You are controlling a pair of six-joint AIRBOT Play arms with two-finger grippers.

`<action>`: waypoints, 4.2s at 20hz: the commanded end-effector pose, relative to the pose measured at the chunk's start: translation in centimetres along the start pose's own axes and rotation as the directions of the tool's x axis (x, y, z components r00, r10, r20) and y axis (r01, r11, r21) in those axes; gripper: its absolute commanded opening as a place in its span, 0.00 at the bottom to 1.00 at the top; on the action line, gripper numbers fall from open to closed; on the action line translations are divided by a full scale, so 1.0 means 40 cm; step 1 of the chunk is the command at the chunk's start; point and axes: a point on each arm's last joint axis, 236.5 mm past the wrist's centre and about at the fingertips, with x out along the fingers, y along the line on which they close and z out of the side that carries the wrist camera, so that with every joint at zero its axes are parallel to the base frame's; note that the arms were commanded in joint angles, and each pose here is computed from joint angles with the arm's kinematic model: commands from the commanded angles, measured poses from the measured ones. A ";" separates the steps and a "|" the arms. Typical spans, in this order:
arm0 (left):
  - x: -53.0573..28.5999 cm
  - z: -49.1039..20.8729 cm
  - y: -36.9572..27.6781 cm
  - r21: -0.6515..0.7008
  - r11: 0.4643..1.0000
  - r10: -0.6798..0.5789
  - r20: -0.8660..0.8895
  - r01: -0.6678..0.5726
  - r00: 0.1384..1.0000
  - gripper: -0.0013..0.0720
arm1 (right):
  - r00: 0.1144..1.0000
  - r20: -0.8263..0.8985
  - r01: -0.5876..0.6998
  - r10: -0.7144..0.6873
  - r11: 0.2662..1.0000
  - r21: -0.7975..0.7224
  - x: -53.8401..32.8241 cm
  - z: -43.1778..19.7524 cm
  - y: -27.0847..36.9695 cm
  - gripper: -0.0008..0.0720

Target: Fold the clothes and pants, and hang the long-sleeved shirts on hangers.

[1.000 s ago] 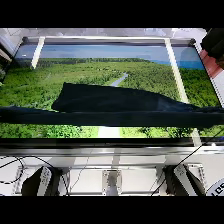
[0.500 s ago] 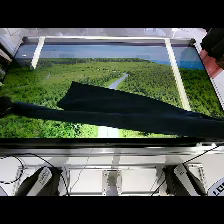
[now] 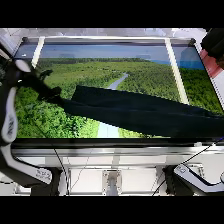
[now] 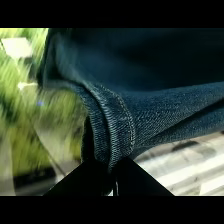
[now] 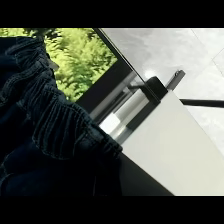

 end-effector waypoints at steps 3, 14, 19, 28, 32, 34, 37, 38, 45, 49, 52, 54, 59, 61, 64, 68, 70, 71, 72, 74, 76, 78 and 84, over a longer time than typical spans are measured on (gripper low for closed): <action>0.032 0.186 -0.006 -0.167 0.986 -0.003 0.101 0.019 0.995 0.03 | 0.997 0.043 -0.065 0.064 0.998 0.002 0.127 0.071 0.061 0.01; -0.073 0.499 -0.163 -0.100 0.816 -0.428 0.557 0.569 0.712 0.58 | 0.933 0.102 -0.361 0.346 0.906 0.223 0.359 0.146 0.288 0.13; -0.018 0.405 -0.138 -0.103 0.869 -0.407 0.404 0.483 0.819 0.58 | 0.917 0.078 -0.398 0.391 0.902 0.165 0.287 0.179 0.286 0.62; 0.104 0.150 0.116 -0.098 0.991 0.092 -0.039 -0.096 0.995 0.58 | 0.877 -0.106 -0.467 0.468 0.883 0.032 0.153 0.084 0.299 0.62; 0.098 0.147 0.167 -0.100 0.977 0.185 -0.045 -0.188 0.982 0.58 | 0.861 -0.161 -0.486 0.483 0.874 0.025 0.124 0.048 0.304 0.62; 0.101 0.177 0.156 -0.085 0.982 0.170 0.005 -0.169 0.985 0.58 | 0.851 -0.179 -0.497 0.493 0.867 0.028 0.114 0.036 0.309 0.62; 0.124 0.215 0.098 0.011 0.993 0.118 0.057 -0.119 0.991 0.58 | 0.829 -0.211 -0.523 0.518 0.851 0.037 0.101 0.018 0.324 0.62; 0.136 0.213 0.085 0.052 0.991 0.123 0.047 -0.125 0.991 0.58 | 0.823 -0.219 -0.529 0.524 0.848 0.039 0.098 0.013 0.327 0.62; 0.181 0.217 0.050 0.121 0.985 0.121 0.031 -0.124 0.992 0.28 | 0.802 -0.234 -0.554 0.549 0.831 0.051 0.086 0.004 0.343 0.62; 0.156 0.211 0.033 0.140 0.982 0.120 0.041 -0.125 0.992 0.03 | 0.791 -0.255 -0.563 0.556 0.825 0.054 0.079 -0.008 0.347 0.62; 0.072 0.143 0.027 0.140 0.981 0.137 -0.003 -0.135 0.991 0.03 | 0.785 -0.257 -0.569 0.563 0.820 0.057 0.076 -0.010 0.351 0.62; 0.008 0.082 0.029 0.125 0.985 0.128 -0.048 -0.121 0.991 0.03 | 0.771 -0.261 -0.587 0.581 0.807 0.065 0.067 -0.012 0.362 0.62; -0.089 0.008 0.075 -0.024 0.993 0.117 -0.043 -0.118 0.992 0.03 | 0.725 -0.332 -0.609 0.604 0.787 0.102 0.091 -0.091 0.399 0.62; -0.083 -0.024 0.083 -0.040 0.994 0.103 -0.068 -0.106 0.992 0.03 | 0.706 -0.364 -0.610 0.607 0.783 0.122 0.113 -0.131 0.415 0.62; -0.025 -0.102 0.092 -0.017 0.996 0.082 -0.171 -0.086 0.982 0.03 | 0.689 -0.394 -0.610 0.608 0.780 0.139 0.133 -0.169 0.429 0.62; 0.074 -0.162 0.215 -0.003 0.977 0.205 -0.267 -0.214 0.942 0.03 | 0.688 -0.404 -0.606 0.603 0.784 0.137 0.137 -0.181 0.429 0.62; 0.111 -0.105 0.243 0.010 0.971 0.237 -0.160 -0.238 0.958 0.03 | 0.710 -0.382 -0.595 0.591 0.794 0.122 0.134 -0.173 0.419 0.62; 0.121 -0.067 0.225 0.036 0.978 0.207 -0.095 -0.205 0.974 0.03 | 0.726 -0.368 -0.587 0.582 0.802 0.112 0.131 -0.166 0.411 0.62; 0.125 -0.032 0.195 0.075 0.983 0.170 -0.033 -0.167 0.985 0.03 | 0.741 -0.350 -0.578 0.573 0.810 0.103 0.127 -0.159 0.403 0.62; 0.129 -0.001 0.163 0.094 0.985 0.146 0.019 -0.147 0.989 0.03 | 0.753 -0.335 -0.571 0.566 0.816 0.096 0.117 -0.153 0.392 0.62; 0.131 -0.019 0.165 0.102 0.982 0.160 -0.015 -0.158 0.987 0.05 | 0.753 -0.342 -0.568 0.562 0.818 0.093 0.111 -0.158 0.388 0.62; 0.121 -0.045 0.159 0.102 0.984 0.155 -0.049 -0.149 0.987 0.05 | 0.748 -0.353 -0.569 0.562 0.817 0.094 0.108 -0.164 0.388 0.62; 0.019 -0.019 0.173 0.088 0.979 0.176 0.098 -0.184 0.980 0.52 | 0.745 -0.362 -0.568 0.561 0.817 0.097 0.106 -0.169 0.387 0.62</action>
